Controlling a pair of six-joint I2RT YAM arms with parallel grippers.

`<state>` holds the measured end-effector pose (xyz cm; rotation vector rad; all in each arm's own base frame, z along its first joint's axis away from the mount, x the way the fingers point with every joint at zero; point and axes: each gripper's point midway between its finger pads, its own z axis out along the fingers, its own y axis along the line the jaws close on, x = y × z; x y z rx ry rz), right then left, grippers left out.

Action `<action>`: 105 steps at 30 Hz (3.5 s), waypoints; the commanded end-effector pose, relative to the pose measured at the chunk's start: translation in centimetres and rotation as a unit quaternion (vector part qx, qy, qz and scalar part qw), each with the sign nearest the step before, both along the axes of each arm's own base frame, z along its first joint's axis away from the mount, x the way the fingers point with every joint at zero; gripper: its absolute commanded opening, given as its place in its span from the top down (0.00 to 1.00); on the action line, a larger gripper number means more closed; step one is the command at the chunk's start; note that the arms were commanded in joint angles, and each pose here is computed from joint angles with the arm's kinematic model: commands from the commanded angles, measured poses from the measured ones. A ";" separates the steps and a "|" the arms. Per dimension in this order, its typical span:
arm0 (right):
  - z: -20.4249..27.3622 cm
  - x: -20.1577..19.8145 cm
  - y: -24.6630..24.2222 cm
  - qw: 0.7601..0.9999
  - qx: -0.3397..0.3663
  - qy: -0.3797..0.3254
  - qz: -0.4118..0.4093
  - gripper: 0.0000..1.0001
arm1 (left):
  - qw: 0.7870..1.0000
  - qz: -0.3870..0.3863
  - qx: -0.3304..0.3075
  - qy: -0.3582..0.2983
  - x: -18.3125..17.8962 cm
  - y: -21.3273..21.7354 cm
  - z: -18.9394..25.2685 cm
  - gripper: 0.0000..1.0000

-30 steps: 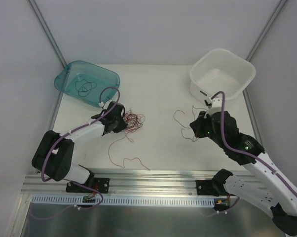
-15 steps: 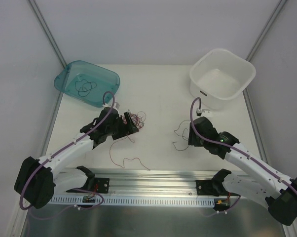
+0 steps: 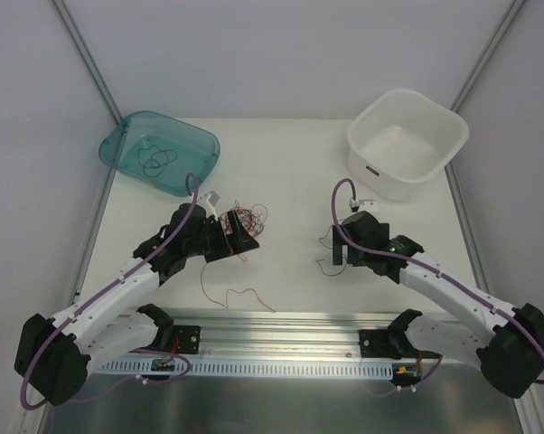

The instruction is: Untangle the cables

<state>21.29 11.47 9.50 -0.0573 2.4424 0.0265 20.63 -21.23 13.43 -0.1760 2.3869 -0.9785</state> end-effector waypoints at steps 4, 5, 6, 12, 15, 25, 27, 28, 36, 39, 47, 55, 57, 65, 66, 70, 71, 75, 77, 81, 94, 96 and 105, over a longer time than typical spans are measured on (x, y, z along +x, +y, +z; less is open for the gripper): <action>-0.7 2.6 1.5 0.996 -0.018 0.011 0.092 0.07 | 0.999 -0.033 0.005 0.002 -1.6 -0.1 -0.3 0.01; -0.9 2.6 1.9 0.995 -0.008 0.017 0.101 0.09 | 0.999 -0.032 0.008 0.005 -1.7 0.0 -0.6 0.01; -1.5 2.9 2.1 0.993 -0.018 0.026 0.113 0.09 | 0.999 -0.031 0.008 0.003 -1.6 0.1 -0.5 0.01; -3.5 3.8 3.5 0.989 -0.021 0.058 0.134 0.18 | 0.999 -0.029 0.013 -0.001 -1.8 0.4 -0.6 0.01; -4.7 4.1 4.4 0.985 -0.020 0.080 0.149 0.28 | 0.999 -0.029 0.014 0.001 -1.8 0.5 -0.8 0.01; -6.1 3.9 5.9 0.976 -0.012 0.122 0.180 0.99 | 0.999 -0.028 0.018 0.008 -1.9 0.3 -1.1 0.01; -4.8 3.5 6.6 0.975 0.006 0.105 0.193 0.99 | 0.999 -0.034 0.019 0.007 -2.1 -0.1 -0.9 0.01; -4.3 2.9 7.6 0.971 0.032 0.106 0.212 0.99 | 0.999 -0.035 0.015 0.006 -2.1 -0.4 -0.5 0.01; 3.7 -1.2 14.6 0.926 0.143 0.029 0.348 0.99 | 0.998 -0.064 0.010 -0.009 -2.3 -3.5 2.0 0.01; 6.1 -2.8 16.5 0.906 0.166 0.008 0.390 0.99 | 0.999 -0.041 -0.004 -0.015 -1.8 -3.8 3.4 0.01; 8.9 -5.1 20.0 0.880 0.197 -0.039 0.431 0.99 | 0.998 0.021 -0.049 -0.030 -0.6 -4.2 6.5 0.09; 9.3 -5.9 22.3 0.870 0.212 -0.059 0.442 0.99 | 0.999 0.019 -0.046 -0.002 -0.8 -5.6 4.9 0.13; 8.9 -6.2 22.6 0.869 0.209 -0.053 0.445 0.99 | 0.999 0.013 -0.047 -0.002 -1.1 -6.1 4.9 0.14; 8.8 -6.9 23.5 0.859 0.241 -0.049 0.448 0.99 | 0.998 -0.003 -0.062 -0.014 -1.5 -7.2 5.2 0.19; 8.9 -7.0 23.8 0.856 0.247 -0.051 0.451 0.99 | 0.998 -0.006 -0.063 -0.012 -1.6 -7.3 5.0 0.20; 8.7 -6.8 23.6 0.860 0.248 -0.052 0.444 0.99 | 0.998 -0.015 -0.068 -0.002 -2.0 -7.7 4.7 0.29; 8.5 -6.8 23.6 0.861 0.247 -0.050 0.443 0.99 | 0.997 -0.015 -0.070 -0.004 -2.0 -7.8 4.8 0.35; 8.0 -6.8 23.6 0.864 0.248 -0.044 0.436 1.00 | 0.998 -0.014 -0.067 -0.002 -2.0 -7.8 4.3 0.62; 7.9 -6.7 23.6 0.865 0.247 -0.043 0.434 0.99 | 0.998 -0.012 -0.066 -0.003 -1.9 -7.8 4.2 0.77; 8.1 -6.5 23.1 0.871 0.241 -0.048 0.426 0.98 | 0.998 -0.008 -0.056 -0.024 -1.4 -7.5 4.4 1.00; 10.0 -7.8 17.6 0.893 0.190 -0.053 0.405 0.21 | 0.988 0.022 -0.012 -0.152 2.7 -5.5 8.8 1.00; 11.5 -7.9 15.7 0.899 0.183 -0.073 0.391 0.14 | 0.986 0.024 -0.015 -0.163 3.7 -5.3 10.1 1.00; 14.7 -8.1 8.9 0.919 0.162 -0.140 0.332 0.04 | 0.974 0.103 0.008 -0.202 11.8 0.3 14.9 1.00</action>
